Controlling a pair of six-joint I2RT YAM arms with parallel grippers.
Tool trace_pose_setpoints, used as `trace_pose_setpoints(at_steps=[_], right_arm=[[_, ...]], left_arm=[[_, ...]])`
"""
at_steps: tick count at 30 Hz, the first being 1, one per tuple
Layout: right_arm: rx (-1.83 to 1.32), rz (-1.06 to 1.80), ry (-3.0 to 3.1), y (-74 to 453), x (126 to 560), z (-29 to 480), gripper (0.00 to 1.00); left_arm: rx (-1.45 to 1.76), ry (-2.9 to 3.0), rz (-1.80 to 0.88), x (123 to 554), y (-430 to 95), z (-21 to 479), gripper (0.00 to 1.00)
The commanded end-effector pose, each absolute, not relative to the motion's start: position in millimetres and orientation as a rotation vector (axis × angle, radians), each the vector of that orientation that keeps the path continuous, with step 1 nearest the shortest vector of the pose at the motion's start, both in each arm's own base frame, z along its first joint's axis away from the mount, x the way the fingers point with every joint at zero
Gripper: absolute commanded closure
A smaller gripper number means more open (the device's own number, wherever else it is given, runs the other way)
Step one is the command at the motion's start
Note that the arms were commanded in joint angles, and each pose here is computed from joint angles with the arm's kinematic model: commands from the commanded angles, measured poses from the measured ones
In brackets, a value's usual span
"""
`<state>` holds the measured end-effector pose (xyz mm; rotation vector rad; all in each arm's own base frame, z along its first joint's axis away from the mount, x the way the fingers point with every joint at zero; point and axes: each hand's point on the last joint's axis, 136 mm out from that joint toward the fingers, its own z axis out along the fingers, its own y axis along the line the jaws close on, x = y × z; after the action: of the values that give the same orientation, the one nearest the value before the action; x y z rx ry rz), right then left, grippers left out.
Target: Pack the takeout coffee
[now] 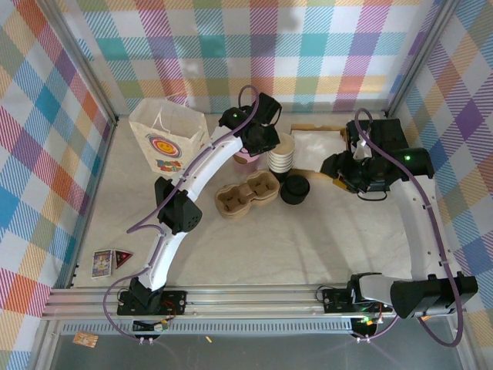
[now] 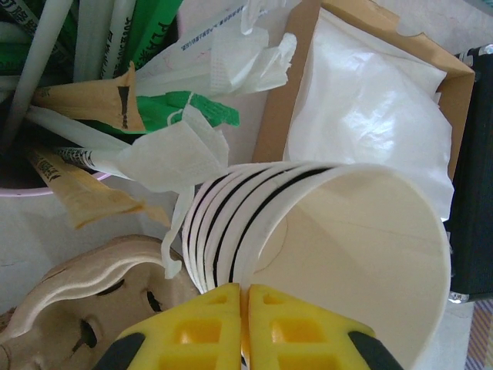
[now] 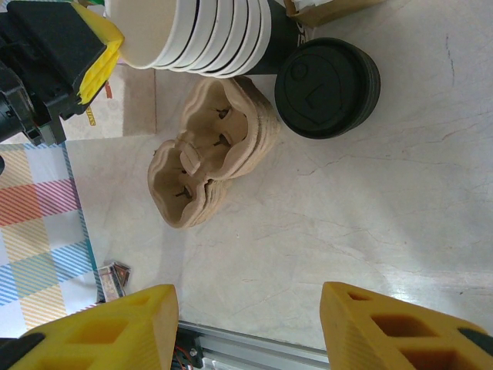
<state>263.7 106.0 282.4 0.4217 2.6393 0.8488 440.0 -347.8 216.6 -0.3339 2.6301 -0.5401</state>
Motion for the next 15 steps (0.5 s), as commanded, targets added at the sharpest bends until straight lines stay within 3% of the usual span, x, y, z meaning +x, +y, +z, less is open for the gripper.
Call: trace_pose_setpoints(at_steps=[1, 15], right_arm=[[0.392, 0.881, 2.608, 110, 263, 292, 0.48], [0.385, 0.882, 2.606, 110, 263, 291, 0.48]], left_arm=[[-0.36, 2.631, -0.573, 443, -349, 219, 0.94], [-0.384, 2.593, -0.595, 443, -342, 237, 1.0]])
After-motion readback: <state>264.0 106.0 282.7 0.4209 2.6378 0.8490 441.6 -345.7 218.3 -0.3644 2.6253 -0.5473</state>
